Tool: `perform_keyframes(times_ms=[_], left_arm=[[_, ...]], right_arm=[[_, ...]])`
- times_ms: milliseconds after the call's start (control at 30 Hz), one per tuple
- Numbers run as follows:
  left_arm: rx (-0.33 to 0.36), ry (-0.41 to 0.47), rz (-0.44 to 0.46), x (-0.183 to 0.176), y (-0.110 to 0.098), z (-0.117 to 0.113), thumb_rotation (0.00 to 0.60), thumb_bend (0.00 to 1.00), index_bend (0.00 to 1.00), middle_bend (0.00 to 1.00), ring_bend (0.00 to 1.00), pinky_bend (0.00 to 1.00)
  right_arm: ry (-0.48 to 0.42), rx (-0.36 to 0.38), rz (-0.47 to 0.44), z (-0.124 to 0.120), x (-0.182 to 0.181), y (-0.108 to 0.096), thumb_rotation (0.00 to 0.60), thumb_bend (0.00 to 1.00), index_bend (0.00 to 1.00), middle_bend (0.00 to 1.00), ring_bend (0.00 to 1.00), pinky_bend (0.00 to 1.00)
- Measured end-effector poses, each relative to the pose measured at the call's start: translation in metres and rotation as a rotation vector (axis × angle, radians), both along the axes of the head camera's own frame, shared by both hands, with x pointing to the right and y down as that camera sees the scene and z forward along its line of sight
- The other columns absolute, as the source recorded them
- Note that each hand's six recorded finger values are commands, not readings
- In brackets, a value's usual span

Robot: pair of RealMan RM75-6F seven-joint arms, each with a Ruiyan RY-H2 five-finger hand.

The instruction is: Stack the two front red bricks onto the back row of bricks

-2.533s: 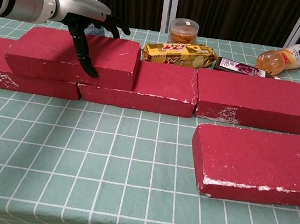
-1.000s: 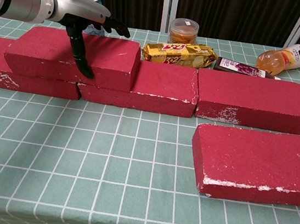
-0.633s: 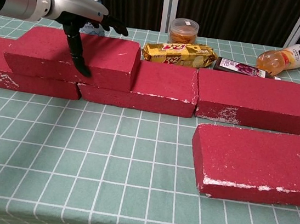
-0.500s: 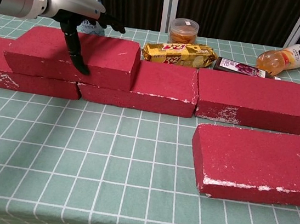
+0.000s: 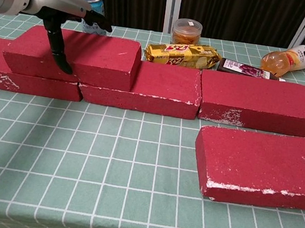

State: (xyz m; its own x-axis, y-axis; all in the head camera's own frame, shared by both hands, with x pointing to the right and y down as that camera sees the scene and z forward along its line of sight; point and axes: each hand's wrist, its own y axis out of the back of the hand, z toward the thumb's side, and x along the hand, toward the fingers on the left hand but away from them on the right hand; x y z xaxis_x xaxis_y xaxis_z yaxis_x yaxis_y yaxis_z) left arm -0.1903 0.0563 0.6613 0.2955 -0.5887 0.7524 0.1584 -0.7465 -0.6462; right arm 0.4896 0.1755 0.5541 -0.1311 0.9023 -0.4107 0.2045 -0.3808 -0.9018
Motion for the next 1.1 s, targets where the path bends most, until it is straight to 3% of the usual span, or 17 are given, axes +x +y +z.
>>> perform_keyframes(times_ms=[200,400,700,867,967,1100], left_arm=[[0.001,-0.001,-0.003,-0.003,0.002,-0.008,0.600,0.00,0.00,0.00,0.00,0.00],[0.031,-0.024,-0.052,-0.033,0.006,-0.031,0.600,0.00,0.00,0.00,0.00,0.00],[0.181,-0.012,-0.190,-0.109,0.028,-0.070,0.600,0.00,0.00,0.00,0.00,0.00],[0.287,0.060,-0.241,-0.152,0.057,-0.088,0.600,0.00,0.00,0.00,0.00,0.00],[0.310,0.098,-0.289,-0.182,0.077,-0.091,0.600,0.00,0.00,0.00,0.00,0.00],[0.328,0.076,-0.387,-0.240,0.114,-0.093,0.600,0.00,0.00,0.00,0.00,0.00]], right_arm=[[0.002,0.007,0.001,-0.004,0.001,0.000,0.600,0.00,0.00,0.00,0.00,0.00],[-0.001,0.005,-0.018,-0.006,-0.002,0.000,0.600,0.00,0.00,0.00,0.00,0.00],[-0.041,-0.020,-0.150,-0.013,-0.037,0.000,0.600,0.00,0.00,0.00,0.00,0.00],[-0.081,-0.075,-0.276,-0.012,-0.075,0.007,0.600,0.00,0.00,0.00,0.00,0.00],[-0.111,-0.134,-0.347,-0.009,-0.096,0.013,0.600,0.00,0.00,0.00,0.00,0.00],[-0.088,-0.178,-0.420,-0.005,-0.114,0.017,0.600,0.00,0.00,0.00,0.00,0.00]])
